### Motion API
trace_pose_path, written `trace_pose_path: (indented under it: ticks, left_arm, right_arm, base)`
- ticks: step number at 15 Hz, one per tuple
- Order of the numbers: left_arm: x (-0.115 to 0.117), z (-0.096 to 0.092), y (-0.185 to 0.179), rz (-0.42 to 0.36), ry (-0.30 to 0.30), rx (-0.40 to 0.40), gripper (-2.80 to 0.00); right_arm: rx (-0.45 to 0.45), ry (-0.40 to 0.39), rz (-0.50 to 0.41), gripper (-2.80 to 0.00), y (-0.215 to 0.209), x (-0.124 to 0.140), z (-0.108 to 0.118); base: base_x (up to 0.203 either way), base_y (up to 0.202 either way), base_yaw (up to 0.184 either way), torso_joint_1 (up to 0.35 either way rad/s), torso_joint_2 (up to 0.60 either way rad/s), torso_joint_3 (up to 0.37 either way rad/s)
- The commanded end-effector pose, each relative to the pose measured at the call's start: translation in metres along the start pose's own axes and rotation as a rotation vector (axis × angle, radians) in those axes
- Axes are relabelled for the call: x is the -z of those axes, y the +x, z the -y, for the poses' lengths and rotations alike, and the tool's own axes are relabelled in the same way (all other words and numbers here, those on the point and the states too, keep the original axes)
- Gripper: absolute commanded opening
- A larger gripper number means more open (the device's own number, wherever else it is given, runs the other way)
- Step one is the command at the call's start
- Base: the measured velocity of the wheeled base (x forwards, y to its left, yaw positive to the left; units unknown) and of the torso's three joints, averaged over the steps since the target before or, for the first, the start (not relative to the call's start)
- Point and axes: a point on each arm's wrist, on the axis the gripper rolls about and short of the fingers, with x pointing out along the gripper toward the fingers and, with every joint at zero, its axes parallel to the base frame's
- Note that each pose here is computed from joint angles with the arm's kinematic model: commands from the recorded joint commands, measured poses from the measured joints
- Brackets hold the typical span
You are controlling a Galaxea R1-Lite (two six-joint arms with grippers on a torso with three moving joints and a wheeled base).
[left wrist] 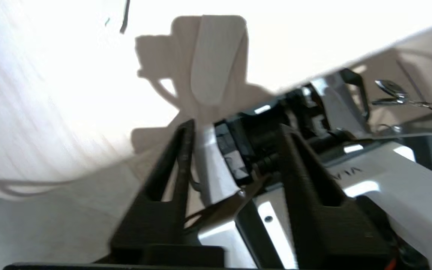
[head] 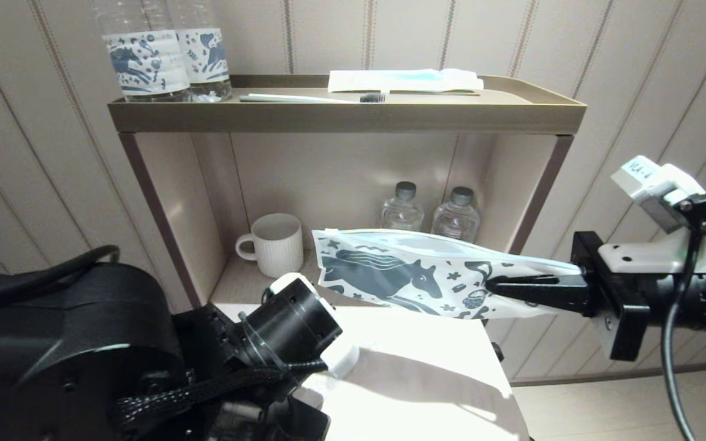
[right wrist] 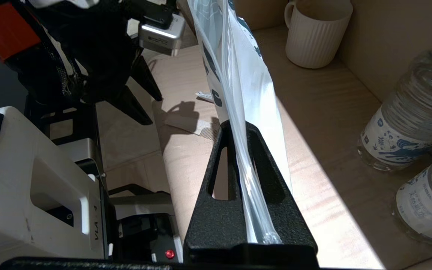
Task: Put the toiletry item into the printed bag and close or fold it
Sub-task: Pick up the toothpaste
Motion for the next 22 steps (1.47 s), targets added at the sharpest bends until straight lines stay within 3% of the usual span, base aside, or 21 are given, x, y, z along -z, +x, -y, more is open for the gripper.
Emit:
trace_pose_path:
  ticks: [1,9,14,22]
  left_arm:
    - [-0.006,0.008,0.015,-0.036,0.020,-0.036,0.00]
    - [-0.023,0.017,0.033,-0.003,0.051,-0.176,0.00]
    - [-0.029,0.016,0.059,0.018,0.082,-0.336,0.00]
    - [-0.039,-0.003,0.057,0.026,0.020,-0.359,0.00]
  right_arm:
    - [0.000,-0.011,0.009,-2.80,-0.002,-0.003,0.000]
    - [-0.004,-0.011,0.011,-2.80,-0.003,-0.003,-0.001]
    - [-0.001,-0.010,0.010,-2.80,-0.003,-0.002,0.000]
    - [-0.011,-0.008,0.011,-2.80,-0.003,-0.002,0.000]
  base:
    - [0.000,0.000,0.000,0.000,0.00,0.000]
    - [0.000,0.000,0.000,0.000,0.00,0.000]
    - [0.000,0.000,0.000,0.000,0.00,0.000]
    - [0.000,0.000,0.000,0.000,0.00,0.000]
